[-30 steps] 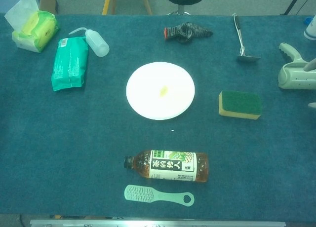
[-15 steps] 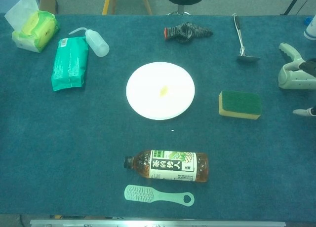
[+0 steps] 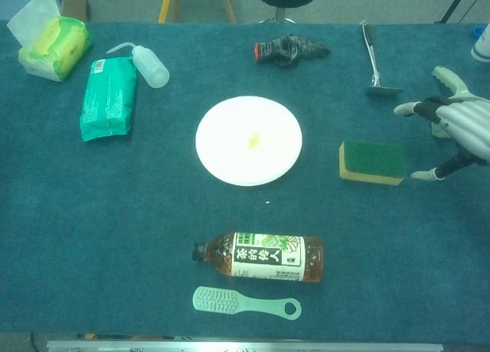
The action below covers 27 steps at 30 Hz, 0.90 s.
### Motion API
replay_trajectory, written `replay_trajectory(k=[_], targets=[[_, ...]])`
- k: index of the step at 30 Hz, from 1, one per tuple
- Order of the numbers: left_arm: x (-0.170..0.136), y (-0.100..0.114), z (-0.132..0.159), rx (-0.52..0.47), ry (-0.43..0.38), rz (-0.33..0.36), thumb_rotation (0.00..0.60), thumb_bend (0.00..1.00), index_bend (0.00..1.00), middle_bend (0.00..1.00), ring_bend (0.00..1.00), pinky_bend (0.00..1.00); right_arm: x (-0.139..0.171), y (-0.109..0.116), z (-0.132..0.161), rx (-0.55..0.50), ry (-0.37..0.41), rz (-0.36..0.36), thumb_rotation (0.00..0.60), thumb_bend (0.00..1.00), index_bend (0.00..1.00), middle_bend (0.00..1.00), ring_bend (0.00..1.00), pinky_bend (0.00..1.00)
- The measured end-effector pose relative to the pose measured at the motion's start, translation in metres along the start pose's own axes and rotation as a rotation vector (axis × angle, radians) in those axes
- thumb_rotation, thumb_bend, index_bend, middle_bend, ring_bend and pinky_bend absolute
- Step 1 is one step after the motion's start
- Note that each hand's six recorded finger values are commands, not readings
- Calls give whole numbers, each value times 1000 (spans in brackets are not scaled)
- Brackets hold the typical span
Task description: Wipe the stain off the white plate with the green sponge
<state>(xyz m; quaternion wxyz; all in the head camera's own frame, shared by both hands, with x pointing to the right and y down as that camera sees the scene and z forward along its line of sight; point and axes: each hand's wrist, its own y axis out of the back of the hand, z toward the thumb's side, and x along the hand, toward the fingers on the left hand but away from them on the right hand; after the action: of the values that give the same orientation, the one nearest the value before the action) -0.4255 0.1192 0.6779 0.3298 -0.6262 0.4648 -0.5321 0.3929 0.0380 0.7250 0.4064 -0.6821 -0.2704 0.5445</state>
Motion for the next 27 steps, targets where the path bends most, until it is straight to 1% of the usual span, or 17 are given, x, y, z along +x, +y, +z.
replay_trajectory(k=[6,10,20,27], targets=[[1,-1,1,-6,-2,-2,600,107,233,30,56,259,-2,1,17,-13,55,1,600,0,173,209,113,191],[1,-2,1,-8,-4,-4,600,107,233,30,56,259,-1,-3,22,-4,69,21,600,0,173,209,113,191],[1,-5,-1,-16,1,-9,600,106,233,30,56,259,1,-11,19,39,58,46,600,0,173,209,113,191],[1,-8,-1,-22,0,-15,600,106,233,30,56,259,0,-16,13,43,36,57,600,0,173,209,113,191]])
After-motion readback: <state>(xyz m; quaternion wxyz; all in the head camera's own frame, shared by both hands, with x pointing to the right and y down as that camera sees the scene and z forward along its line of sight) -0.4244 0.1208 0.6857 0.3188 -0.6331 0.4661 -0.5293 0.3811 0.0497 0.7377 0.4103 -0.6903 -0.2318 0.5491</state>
